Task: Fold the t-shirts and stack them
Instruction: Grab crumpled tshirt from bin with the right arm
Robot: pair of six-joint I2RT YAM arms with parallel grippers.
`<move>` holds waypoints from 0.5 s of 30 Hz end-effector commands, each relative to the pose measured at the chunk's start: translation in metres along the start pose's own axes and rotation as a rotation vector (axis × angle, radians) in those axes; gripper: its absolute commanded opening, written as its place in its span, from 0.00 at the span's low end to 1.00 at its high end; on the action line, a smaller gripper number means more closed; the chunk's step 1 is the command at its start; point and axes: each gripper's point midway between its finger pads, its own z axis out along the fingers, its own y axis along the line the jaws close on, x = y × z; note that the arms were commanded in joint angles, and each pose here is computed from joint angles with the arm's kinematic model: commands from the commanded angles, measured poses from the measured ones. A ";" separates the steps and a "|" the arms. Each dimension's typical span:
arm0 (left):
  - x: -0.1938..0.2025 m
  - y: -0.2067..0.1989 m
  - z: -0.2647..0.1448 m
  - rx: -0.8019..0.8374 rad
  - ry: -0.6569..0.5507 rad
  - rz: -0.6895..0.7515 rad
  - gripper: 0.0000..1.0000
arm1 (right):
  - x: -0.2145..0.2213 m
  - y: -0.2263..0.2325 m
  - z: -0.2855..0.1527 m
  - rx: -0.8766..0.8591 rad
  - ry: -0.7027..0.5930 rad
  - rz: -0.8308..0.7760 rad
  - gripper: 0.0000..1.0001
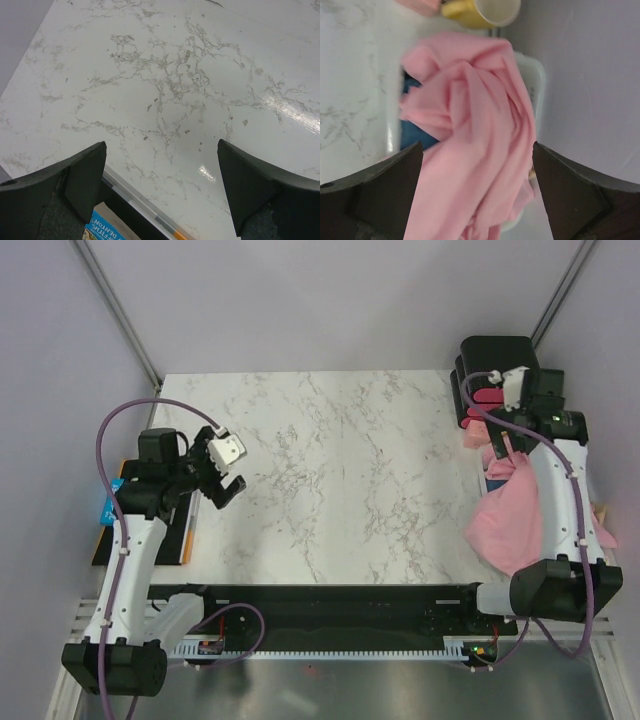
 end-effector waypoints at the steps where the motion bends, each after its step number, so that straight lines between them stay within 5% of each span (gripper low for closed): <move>1: -0.017 -0.016 -0.004 0.142 -0.034 0.071 1.00 | 0.054 -0.022 0.004 -0.034 0.090 0.142 0.98; 10: -0.041 -0.015 0.005 0.206 -0.054 0.103 0.99 | 0.122 -0.011 0.028 -0.199 0.174 0.326 0.88; 15: -0.046 -0.018 0.012 0.236 -0.051 0.107 0.99 | 0.124 0.010 0.042 -0.298 0.175 0.355 0.67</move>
